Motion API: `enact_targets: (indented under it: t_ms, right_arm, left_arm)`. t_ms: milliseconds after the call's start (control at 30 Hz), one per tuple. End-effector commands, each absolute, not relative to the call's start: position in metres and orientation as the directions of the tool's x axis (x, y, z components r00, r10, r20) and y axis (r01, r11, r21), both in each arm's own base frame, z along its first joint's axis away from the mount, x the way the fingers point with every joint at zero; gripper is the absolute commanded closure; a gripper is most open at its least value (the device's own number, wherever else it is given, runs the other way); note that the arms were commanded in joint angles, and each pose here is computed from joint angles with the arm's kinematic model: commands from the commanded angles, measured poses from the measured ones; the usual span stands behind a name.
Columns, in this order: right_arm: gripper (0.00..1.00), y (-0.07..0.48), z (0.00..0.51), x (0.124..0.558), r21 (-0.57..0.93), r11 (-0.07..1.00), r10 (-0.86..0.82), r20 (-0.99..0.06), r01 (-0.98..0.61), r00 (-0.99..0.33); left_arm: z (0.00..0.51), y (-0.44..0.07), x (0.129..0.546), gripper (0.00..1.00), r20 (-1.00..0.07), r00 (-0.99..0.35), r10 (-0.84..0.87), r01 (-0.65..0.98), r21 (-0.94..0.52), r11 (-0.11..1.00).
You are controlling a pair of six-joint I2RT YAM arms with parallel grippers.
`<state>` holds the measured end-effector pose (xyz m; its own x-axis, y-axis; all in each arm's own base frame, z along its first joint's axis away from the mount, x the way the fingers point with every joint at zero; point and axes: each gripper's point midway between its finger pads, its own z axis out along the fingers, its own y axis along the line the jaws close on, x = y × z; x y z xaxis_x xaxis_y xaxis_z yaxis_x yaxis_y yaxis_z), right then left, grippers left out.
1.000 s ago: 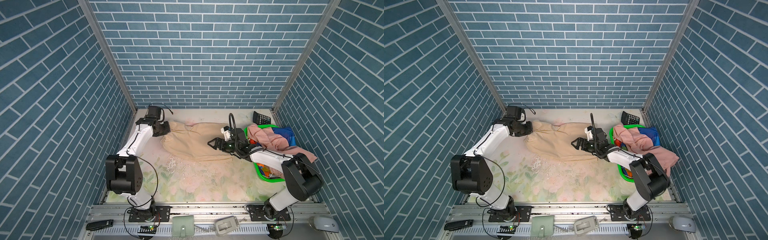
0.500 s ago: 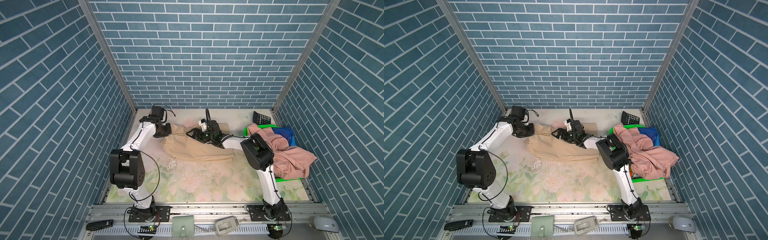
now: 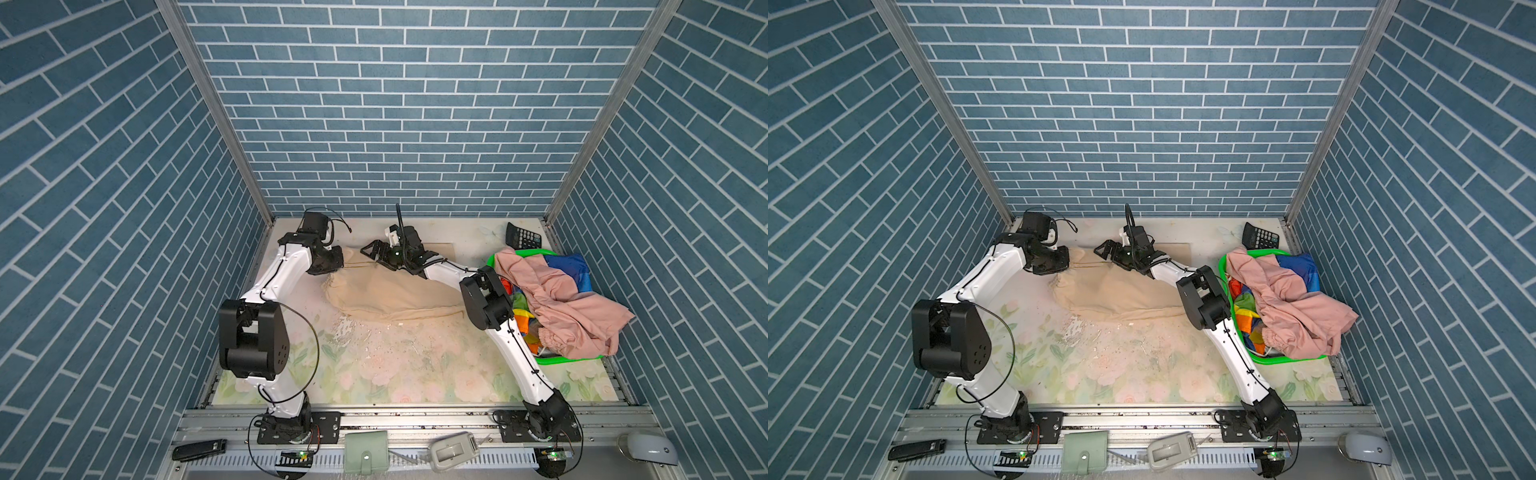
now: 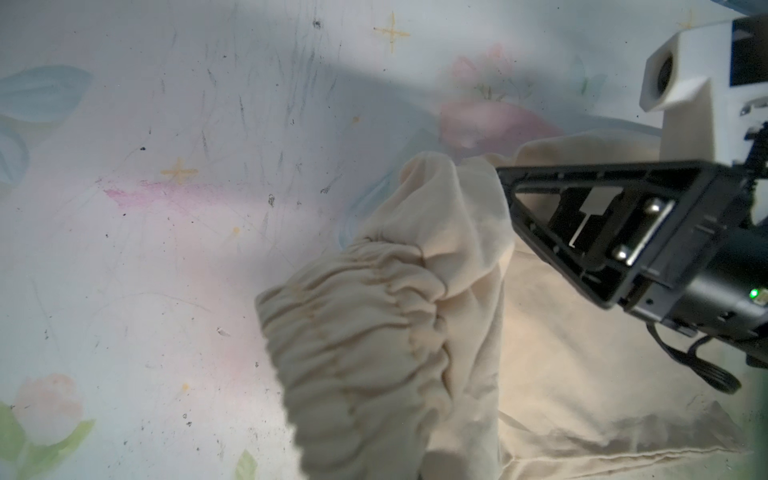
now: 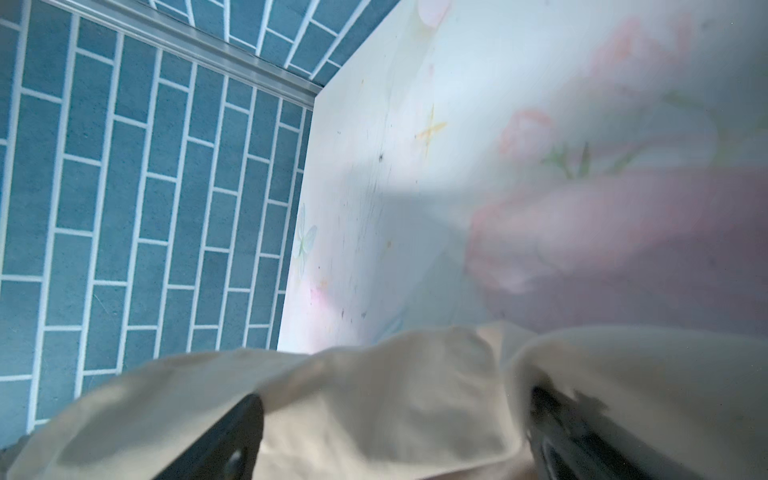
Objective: Fold and stack the shorts
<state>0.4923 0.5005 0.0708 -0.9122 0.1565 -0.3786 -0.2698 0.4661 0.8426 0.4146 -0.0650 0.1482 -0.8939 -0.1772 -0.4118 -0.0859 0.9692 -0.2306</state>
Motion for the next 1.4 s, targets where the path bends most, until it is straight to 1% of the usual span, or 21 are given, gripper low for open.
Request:
enact_targets:
  t_ms: [0, 133, 200, 333, 467, 567, 633, 667, 800, 867, 1000, 1233, 1367]
  right_arm:
    - [0.01, 0.480, 0.028, 0.517, 0.821, 0.549, 0.203, -0.314, -0.158, -0.928]
    - [0.01, 0.477, 0.050, 0.537, 0.838, 0.517, 0.226, -0.332, -0.176, -0.916]
    - [0.01, 0.471, 0.071, 0.544, 0.838, 0.507, 0.234, -0.361, -0.204, -0.903]
    - [0.01, 0.458, 0.116, 0.549, 0.830, 0.493, 0.234, -0.414, -0.260, -0.879]
    - [0.01, 0.446, 0.158, 0.527, 0.807, 0.495, 0.200, -0.468, -0.323, -0.861]
    - [0.01, 0.431, 0.179, 0.497, 0.810, 0.475, 0.214, -0.484, -0.342, -0.848]
    - [0.01, 0.421, 0.176, 0.474, 0.807, 0.490, 0.216, -0.478, -0.329, -0.851]
    - [0.01, 0.416, 0.183, 0.460, 0.808, 0.484, 0.218, -0.482, -0.335, -0.849]
    - [0.01, 0.412, 0.167, 0.402, 0.828, 0.462, 0.206, -0.448, -0.317, -0.870]
    - [0.01, 0.414, 0.153, 0.375, 0.827, 0.472, 0.186, -0.431, -0.304, -0.883]
    - [0.01, 0.423, 0.129, 0.332, 0.827, 0.477, 0.142, -0.408, -0.299, -0.902]
    - [0.01, 0.433, 0.080, 0.289, 0.830, 0.498, 0.086, -0.336, -0.251, -0.938]
    - [0.01, 0.429, 0.056, 0.271, 0.826, 0.522, 0.065, -0.290, -0.215, -0.955]
  left_arm:
    - [0.155, -0.066, 0.409, 1.00, -0.423, -0.892, -0.159, -0.065, -0.228, 0.971]
    - [0.156, -0.064, 0.407, 1.00, -0.423, -0.894, -0.145, -0.056, -0.216, 0.975]
    - [0.156, -0.061, 0.406, 1.00, -0.422, -0.896, -0.136, -0.057, -0.196, 0.979]
    - [0.154, -0.061, 0.406, 1.00, -0.415, -0.899, -0.141, -0.062, -0.198, 0.978]
    - [0.153, -0.059, 0.405, 1.00, -0.408, -0.902, -0.143, -0.071, -0.188, 0.980]
    - [0.159, -0.057, 0.405, 1.00, -0.413, -0.899, -0.143, -0.075, -0.178, 0.981]
    - [0.161, -0.056, 0.405, 1.00, -0.415, -0.899, -0.142, -0.076, -0.172, 0.982]
    - [0.163, -0.056, 0.405, 1.00, -0.416, -0.899, -0.138, -0.074, -0.167, 0.983]
    - [0.165, -0.054, 0.408, 1.00, -0.416, -0.900, -0.134, -0.075, -0.155, 0.985]
    - [0.163, -0.055, 0.409, 1.00, -0.413, -0.901, -0.131, -0.075, -0.148, 0.986]
    - [0.158, -0.055, 0.412, 1.00, -0.402, -0.906, -0.133, -0.081, -0.145, 0.986]
    - [0.155, -0.059, 0.414, 1.00, -0.392, -0.912, -0.116, -0.073, -0.125, 0.990]
    - [0.155, -0.059, 0.412, 1.00, -0.386, -0.917, -0.100, -0.065, -0.103, 0.993]
